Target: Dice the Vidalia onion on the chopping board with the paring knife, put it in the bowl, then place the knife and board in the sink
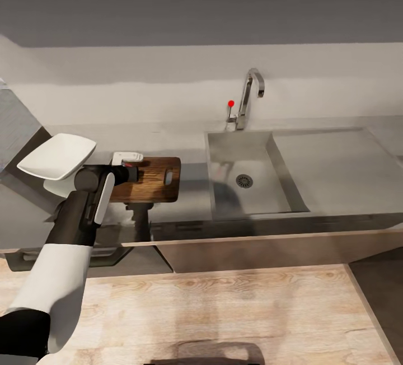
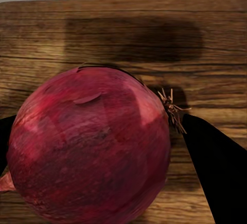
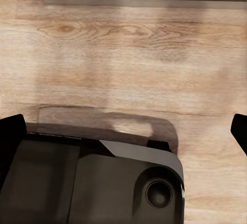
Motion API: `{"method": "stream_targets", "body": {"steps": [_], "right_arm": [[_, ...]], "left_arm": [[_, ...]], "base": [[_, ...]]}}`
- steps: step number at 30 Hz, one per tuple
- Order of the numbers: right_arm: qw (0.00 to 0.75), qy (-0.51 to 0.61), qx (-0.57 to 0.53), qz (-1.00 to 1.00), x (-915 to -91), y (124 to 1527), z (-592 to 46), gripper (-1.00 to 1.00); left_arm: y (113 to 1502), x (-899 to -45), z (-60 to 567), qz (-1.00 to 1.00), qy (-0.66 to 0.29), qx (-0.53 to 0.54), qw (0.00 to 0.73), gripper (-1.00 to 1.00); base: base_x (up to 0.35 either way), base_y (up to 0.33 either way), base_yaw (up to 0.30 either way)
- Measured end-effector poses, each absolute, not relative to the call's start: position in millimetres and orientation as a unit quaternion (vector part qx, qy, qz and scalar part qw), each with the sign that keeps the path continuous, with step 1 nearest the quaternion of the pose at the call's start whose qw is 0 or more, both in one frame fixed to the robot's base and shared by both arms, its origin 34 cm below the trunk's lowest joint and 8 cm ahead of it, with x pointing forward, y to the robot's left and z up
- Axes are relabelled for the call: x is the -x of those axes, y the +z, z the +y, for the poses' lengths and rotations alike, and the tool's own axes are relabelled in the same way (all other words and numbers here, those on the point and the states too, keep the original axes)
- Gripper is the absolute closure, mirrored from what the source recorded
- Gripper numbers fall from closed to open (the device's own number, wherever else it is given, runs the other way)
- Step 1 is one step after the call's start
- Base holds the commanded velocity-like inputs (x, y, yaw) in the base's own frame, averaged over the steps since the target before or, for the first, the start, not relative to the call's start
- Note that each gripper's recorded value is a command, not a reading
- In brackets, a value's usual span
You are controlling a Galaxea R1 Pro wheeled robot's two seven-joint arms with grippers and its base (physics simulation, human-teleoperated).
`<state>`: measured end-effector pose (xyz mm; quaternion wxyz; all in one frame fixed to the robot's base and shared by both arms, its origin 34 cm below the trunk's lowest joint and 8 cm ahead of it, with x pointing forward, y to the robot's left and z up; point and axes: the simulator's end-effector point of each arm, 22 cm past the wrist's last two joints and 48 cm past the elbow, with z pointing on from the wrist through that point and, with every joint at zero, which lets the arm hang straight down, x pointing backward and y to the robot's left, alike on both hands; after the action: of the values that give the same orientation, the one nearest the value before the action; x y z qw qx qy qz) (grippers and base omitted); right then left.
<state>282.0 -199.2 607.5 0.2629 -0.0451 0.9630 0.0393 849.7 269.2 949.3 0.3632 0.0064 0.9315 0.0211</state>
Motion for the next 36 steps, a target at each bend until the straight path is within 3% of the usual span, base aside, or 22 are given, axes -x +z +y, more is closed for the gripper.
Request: {"method": "stream_targets", "body": {"steps": [13, 14, 36], "right_arm": [[0.263, 0.039, 0.045, 0.963, -282.0, 607.5, -199.4, -1.00], [0.263, 0.039, 0.045, 0.963, -282.0, 607.5, -199.5, -1.00], [0.263, 0.039, 0.045, 0.963, -282.0, 607.4, -199.2, -1.00]], "left_arm": [[949.3, -849.6, 269.2, 0.931, 0.021, -0.006, 0.363, 1.00], [949.3, -849.7, 269.1, 0.931, 0.022, -0.007, 0.363, -1.00], [938.0, -846.5, 267.8, 0.936, 0.018, -0.006, 0.351, -1.00]], "base": [[0.000, 0.000, 0.000], [0.000, 0.000, 0.000], [0.000, 0.000, 0.000]]}}
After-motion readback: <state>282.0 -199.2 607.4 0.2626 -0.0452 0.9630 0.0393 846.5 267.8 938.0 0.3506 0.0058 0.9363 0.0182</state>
